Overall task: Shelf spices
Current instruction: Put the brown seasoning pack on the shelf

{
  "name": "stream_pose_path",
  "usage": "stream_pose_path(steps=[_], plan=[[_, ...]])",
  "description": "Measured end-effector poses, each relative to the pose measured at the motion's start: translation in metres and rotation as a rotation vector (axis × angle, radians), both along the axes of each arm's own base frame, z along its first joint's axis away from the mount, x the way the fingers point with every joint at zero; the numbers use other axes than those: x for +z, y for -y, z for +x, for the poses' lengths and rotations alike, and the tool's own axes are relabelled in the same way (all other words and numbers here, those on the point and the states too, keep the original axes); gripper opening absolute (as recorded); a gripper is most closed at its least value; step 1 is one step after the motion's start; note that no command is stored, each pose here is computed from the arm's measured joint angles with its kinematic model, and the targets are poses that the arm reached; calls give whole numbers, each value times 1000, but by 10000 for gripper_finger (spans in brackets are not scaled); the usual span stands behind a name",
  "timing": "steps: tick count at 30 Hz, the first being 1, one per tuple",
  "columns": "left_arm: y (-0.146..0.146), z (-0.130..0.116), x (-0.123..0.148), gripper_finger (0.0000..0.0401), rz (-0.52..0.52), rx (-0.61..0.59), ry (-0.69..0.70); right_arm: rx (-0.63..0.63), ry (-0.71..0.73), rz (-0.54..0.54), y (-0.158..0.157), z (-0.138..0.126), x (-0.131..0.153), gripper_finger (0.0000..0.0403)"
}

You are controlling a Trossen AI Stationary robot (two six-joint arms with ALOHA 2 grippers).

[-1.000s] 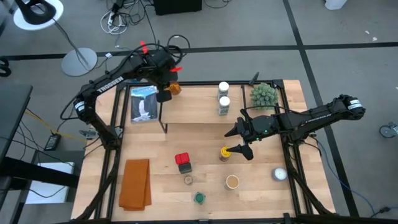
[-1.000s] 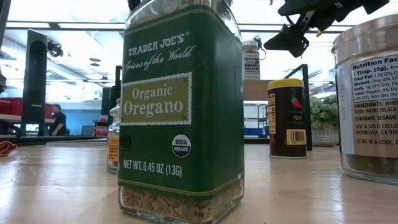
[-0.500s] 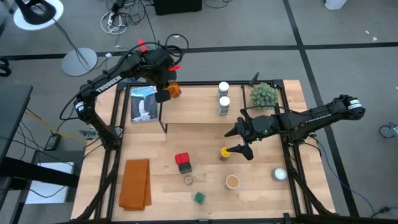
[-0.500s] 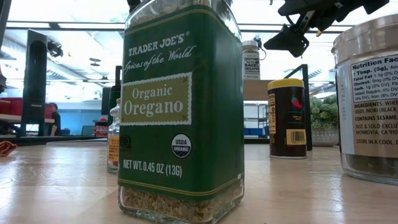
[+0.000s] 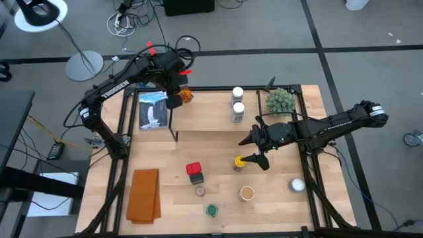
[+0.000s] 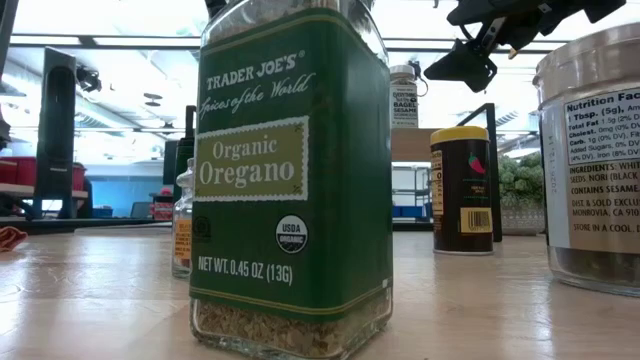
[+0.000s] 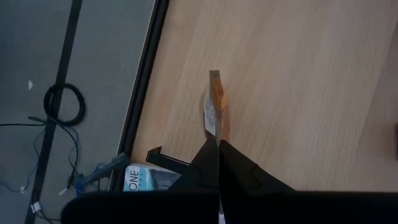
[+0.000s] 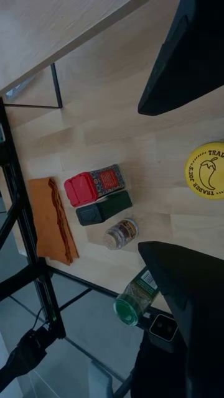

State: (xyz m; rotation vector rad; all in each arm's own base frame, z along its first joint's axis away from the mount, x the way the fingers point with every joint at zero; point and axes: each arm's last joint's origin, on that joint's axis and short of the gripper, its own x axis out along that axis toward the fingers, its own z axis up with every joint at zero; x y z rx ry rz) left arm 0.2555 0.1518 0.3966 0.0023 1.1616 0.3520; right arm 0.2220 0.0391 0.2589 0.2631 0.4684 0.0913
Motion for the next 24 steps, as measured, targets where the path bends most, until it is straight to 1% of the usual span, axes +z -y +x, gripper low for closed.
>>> stream_pose_path(steps=[6, 12, 24], plan=[[0, 0, 0, 2, -10, 26, 8, 0, 0, 0, 0, 0, 0, 346], [0, 0, 0, 13, -19, 48, 15, 0, 0, 0, 0, 0, 0, 346], [-1, 3, -10, 30, -26, 49, 2, 1, 0, 1, 0, 0, 0, 346]])
